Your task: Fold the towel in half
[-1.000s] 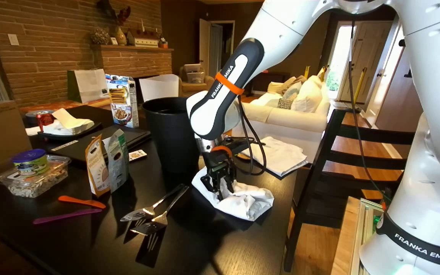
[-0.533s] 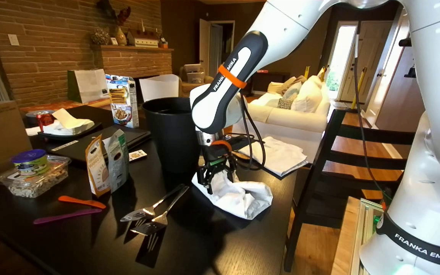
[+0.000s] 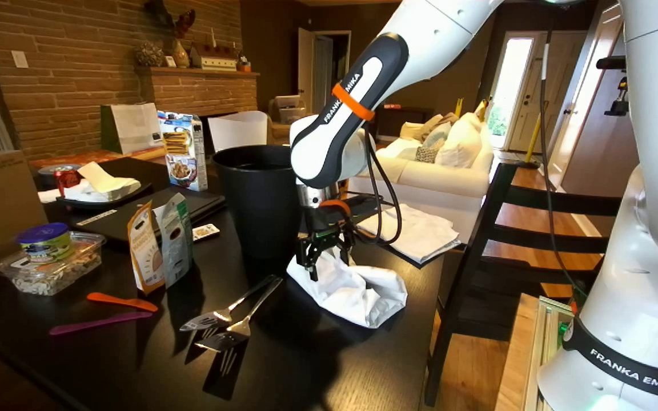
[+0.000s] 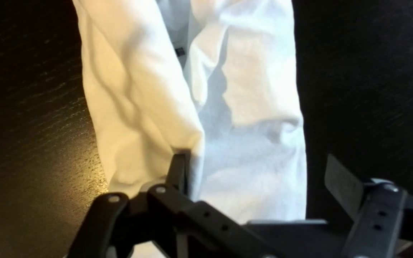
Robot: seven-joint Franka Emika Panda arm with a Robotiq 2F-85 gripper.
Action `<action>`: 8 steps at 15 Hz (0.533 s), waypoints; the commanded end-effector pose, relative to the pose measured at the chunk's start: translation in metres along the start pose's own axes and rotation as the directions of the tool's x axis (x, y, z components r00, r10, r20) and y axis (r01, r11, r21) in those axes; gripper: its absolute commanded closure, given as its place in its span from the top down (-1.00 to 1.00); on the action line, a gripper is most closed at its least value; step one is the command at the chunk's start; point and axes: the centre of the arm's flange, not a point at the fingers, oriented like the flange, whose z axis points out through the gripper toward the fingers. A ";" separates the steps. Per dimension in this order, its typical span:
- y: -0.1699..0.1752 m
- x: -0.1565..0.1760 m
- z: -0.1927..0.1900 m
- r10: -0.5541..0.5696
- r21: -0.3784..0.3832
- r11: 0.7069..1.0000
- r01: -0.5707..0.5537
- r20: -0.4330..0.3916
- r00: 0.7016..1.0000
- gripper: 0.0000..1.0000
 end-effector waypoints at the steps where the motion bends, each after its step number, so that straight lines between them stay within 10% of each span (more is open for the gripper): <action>1: 0.007 -0.011 -0.003 -0.009 0.006 1.000 0.009 -0.038 0.999 0.50; 8: 0.009 -0.011 -0.002 -0.002 0.008 1.000 0.002 -0.042 0.999 -0.40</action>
